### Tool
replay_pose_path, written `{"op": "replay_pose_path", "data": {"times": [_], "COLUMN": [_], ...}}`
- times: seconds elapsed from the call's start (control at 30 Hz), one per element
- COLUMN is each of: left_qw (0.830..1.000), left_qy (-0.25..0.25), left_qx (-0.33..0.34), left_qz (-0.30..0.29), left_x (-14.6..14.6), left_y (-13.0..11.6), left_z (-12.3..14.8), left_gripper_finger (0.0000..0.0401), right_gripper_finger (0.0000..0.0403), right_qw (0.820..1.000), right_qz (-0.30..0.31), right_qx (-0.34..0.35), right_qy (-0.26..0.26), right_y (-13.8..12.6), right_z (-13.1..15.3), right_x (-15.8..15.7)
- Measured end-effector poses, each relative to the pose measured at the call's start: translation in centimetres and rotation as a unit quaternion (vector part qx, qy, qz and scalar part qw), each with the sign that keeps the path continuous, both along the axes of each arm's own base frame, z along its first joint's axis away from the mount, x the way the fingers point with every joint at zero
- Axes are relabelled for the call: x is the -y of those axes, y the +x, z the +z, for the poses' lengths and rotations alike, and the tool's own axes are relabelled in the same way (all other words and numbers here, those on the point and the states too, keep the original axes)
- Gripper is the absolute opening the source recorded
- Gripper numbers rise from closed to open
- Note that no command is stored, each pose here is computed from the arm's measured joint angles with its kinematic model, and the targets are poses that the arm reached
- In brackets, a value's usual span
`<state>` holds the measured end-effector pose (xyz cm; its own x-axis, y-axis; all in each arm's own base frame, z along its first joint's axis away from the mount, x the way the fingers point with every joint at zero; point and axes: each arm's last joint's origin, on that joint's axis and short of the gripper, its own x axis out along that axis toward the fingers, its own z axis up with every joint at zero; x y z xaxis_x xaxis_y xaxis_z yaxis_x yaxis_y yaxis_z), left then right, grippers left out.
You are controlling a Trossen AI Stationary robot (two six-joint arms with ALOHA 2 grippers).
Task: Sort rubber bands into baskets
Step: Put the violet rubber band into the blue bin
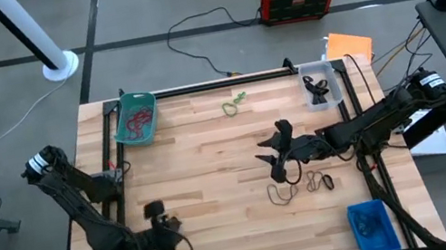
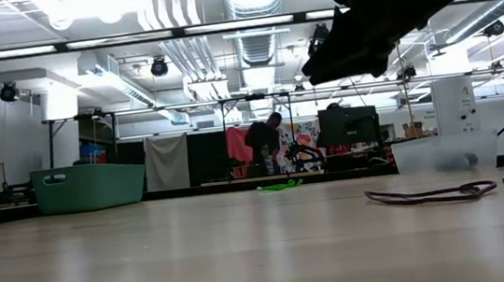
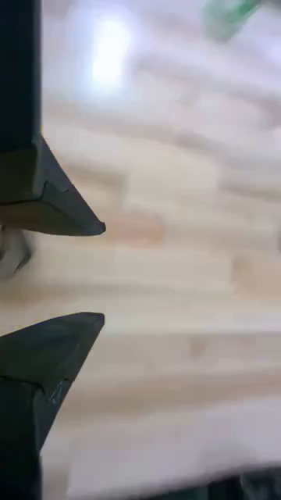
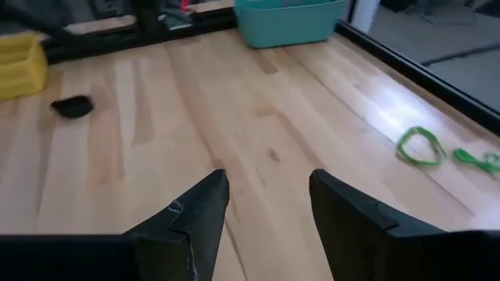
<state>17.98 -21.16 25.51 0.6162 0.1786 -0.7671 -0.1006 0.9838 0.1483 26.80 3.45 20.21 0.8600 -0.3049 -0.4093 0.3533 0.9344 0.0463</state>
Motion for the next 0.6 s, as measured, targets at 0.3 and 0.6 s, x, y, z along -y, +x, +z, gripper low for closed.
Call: {"op": "replay_pose_path", "data": {"times": [0.3,0.6], "left_qw": [0.993,0.986], "left_qy": [0.106,0.033], "left_qx": [-0.034,0.110], "left_qz": [-0.044,-0.119], "left_x": [-5.2,-9.1], "left_y": [2.3,1.2], "left_z": [-1.5,-2.3], "left_gripper_finger": [0.0119,0.0078], "right_gripper_finger": [0.0154,0.0150], "right_qw": [1.000,0.980], "right_qz": [0.022,-0.020], "right_qx": [-0.015,-0.192], "right_qy": [0.007,0.054], "right_y": [1.1,0.1], "right_z": [2.0,4.2], "right_x": [0.0,0.1]}}
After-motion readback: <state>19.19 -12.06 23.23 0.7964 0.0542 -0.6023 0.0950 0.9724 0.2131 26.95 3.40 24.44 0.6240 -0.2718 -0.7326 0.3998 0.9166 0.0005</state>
